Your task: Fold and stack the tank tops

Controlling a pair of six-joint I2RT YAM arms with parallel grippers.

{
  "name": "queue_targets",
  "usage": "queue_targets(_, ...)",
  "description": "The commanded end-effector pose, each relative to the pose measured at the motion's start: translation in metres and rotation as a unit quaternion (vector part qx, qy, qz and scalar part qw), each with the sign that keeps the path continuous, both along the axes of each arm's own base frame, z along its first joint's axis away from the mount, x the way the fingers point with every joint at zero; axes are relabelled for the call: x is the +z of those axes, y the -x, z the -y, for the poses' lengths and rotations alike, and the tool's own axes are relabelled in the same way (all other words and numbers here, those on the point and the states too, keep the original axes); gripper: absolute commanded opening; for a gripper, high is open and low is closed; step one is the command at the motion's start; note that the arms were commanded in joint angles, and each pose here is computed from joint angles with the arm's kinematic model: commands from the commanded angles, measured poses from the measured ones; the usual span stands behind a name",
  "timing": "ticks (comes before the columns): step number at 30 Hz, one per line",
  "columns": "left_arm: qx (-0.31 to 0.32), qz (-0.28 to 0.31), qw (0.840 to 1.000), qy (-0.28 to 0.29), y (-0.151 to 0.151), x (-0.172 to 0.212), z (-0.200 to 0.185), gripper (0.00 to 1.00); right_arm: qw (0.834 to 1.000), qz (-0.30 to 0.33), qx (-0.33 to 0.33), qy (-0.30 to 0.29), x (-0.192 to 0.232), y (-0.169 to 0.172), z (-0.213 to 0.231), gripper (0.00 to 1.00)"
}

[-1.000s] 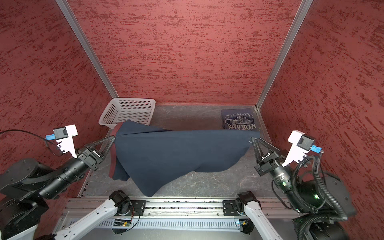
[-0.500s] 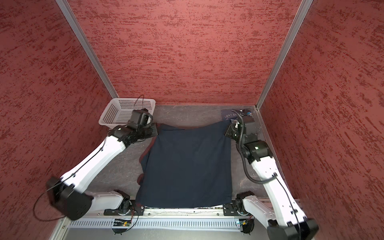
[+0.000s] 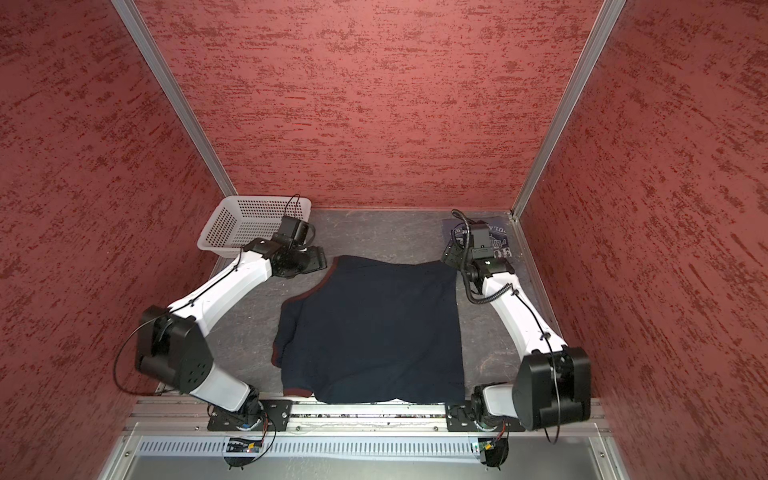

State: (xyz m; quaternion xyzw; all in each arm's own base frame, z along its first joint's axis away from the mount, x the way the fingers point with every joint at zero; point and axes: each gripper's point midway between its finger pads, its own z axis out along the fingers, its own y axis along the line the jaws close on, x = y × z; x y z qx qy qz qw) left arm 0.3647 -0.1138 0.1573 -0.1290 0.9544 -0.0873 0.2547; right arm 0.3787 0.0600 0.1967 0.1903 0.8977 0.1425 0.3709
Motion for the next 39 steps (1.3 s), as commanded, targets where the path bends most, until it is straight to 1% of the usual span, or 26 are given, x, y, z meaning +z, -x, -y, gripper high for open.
queue_targets(1,0.067,-0.037,0.997,-0.030,0.047,-0.029,-0.041,0.79,0.998,-0.018,0.049,-0.040,-0.011,0.040,-0.034,0.73)
queue_targets(3,0.108,-0.046,0.993,-0.017,0.071,-0.044,-0.062,0.79,0.996,-0.033,0.064,-0.049,-0.025,0.063,-0.048,0.73)
queue_targets(6,0.149,-0.050,0.987,0.020,0.089,-0.065,-0.084,0.80,0.993,-0.060,0.082,-0.056,-0.046,0.090,-0.064,0.73)
queue_targets(8,0.160,-0.049,0.985,0.042,0.088,-0.074,-0.091,0.77,0.991,-0.074,0.090,-0.062,-0.060,0.101,-0.071,0.72)
queue_targets(10,0.162,-0.055,0.984,0.046,0.084,-0.082,-0.093,0.76,0.989,-0.088,0.099,-0.070,-0.072,0.109,-0.078,0.71)
queue_targets(13,0.153,-0.070,0.983,0.073,0.072,-0.099,-0.087,0.70,0.984,-0.113,0.113,-0.076,-0.091,0.119,-0.088,0.71)
queue_targets(15,0.148,-0.086,0.981,0.087,0.067,-0.112,-0.081,0.62,0.981,-0.131,0.121,-0.080,-0.104,0.125,-0.094,0.71)
queue_targets(17,0.150,-0.095,0.980,0.086,0.063,-0.121,-0.080,0.55,0.978,-0.150,0.116,-0.083,-0.119,0.129,-0.095,0.71)
queue_targets(22,0.152,-0.096,0.981,0.073,0.051,-0.125,-0.086,0.26,0.974,-0.193,0.089,-0.073,-0.150,0.132,-0.090,0.70)
queue_targets(24,0.154,-0.084,0.983,0.056,0.042,-0.117,-0.093,0.13,0.973,-0.210,0.075,-0.056,-0.161,0.133,-0.084,0.70)
queue_targets(26,0.164,-0.063,0.984,0.017,0.033,-0.099,-0.107,0.01,0.972,-0.226,0.057,-0.038,-0.172,0.131,-0.075,0.71)
queue_targets(27,0.169,-0.045,0.985,-0.004,0.027,-0.086,-0.115,0.00,0.971,-0.232,0.049,-0.033,-0.176,0.131,-0.070,0.71)
queue_targets(31,0.176,0.046,0.982,-0.059,-0.003,-0.023,-0.136,0.00,0.971,-0.236,0.023,-0.011,-0.183,0.123,-0.054,0.72)
queue_targets(32,0.175,0.060,0.980,-0.070,-0.010,-0.011,-0.139,0.00,0.972,-0.234,0.019,-0.005,-0.183,0.120,-0.051,0.72)
queue_targets(33,0.171,0.066,0.980,-0.078,-0.015,-0.004,-0.141,0.02,0.973,-0.230,0.017,-0.004,-0.181,0.116,-0.050,0.72)
queue_targets(35,0.161,0.062,0.981,-0.091,-0.024,0.003,-0.142,0.28,0.976,-0.219,0.018,-0.003,-0.176,0.108,-0.051,0.73)
queue_targets(36,0.155,0.054,0.982,-0.089,-0.025,0.002,-0.139,0.36,0.977,-0.212,0.020,-0.001,-0.173,0.103,-0.051,0.73)
queue_targets(38,0.140,0.034,0.987,-0.072,-0.021,-0.005,-0.126,0.64,0.979,-0.204,0.017,0.009,-0.166,0.097,-0.049,0.73)
queue_targets(39,0.135,0.026,0.989,-0.061,-0.013,-0.010,-0.119,0.76,0.980,-0.200,0.016,0.013,-0.162,0.095,-0.048,0.74)
